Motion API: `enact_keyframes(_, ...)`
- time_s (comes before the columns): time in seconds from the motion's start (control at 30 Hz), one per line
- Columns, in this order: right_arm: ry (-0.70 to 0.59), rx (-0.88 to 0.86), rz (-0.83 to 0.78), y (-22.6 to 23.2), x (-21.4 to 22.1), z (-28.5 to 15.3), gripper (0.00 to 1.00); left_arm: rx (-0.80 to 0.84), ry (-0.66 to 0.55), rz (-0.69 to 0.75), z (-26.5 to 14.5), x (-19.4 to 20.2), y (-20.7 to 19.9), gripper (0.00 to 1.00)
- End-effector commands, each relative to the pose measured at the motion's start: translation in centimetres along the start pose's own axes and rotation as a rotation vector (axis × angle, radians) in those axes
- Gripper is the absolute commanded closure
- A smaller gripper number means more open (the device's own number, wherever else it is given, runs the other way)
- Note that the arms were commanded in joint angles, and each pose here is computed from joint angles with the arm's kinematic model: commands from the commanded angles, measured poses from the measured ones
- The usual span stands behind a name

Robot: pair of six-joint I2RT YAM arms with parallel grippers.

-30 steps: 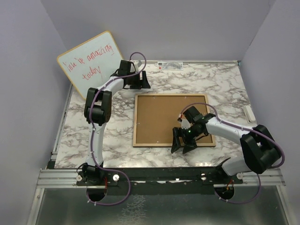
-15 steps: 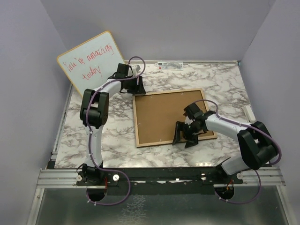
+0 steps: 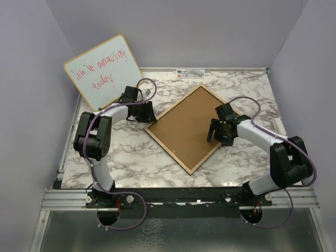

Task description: Put the photo into the frame

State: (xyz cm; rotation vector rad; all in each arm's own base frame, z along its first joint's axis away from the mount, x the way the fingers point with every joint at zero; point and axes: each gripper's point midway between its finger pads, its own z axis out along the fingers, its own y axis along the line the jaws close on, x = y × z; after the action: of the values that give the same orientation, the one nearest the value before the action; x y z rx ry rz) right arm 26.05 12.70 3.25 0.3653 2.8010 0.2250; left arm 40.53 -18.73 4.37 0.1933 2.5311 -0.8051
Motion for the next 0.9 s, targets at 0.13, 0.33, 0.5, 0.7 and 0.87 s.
enact_keyframes(0.13,-0.167,0.161,0.102,-2.6,-3.4,-2.2,0.25,0.138,0.075,0.004,-4.2,7.9,-6.8,0.55)
enact_keyframes(0.33,-0.28,0.172,0.115,-1.5,-7.3,-4.5,0.29,0.138,0.083,-0.024,-5.2,11.7,-7.5,0.55)
enact_keyframes(0.5,-0.272,-0.058,0.049,6.2,-10.4,-4.3,0.32,0.109,0.021,0.004,-6.6,10.8,-7.8,0.53)
enact_keyframes(0.7,-0.234,-0.166,0.029,14.7,-13.4,-2.1,0.33,0.03,-0.167,0.002,-8.6,5.8,-8.2,0.28)
enact_keyframes(0.87,-0.205,-0.158,0.006,18.9,-14.6,0.8,0.28,-0.084,-0.213,-0.024,-7.3,4.0,-5.9,0.17)
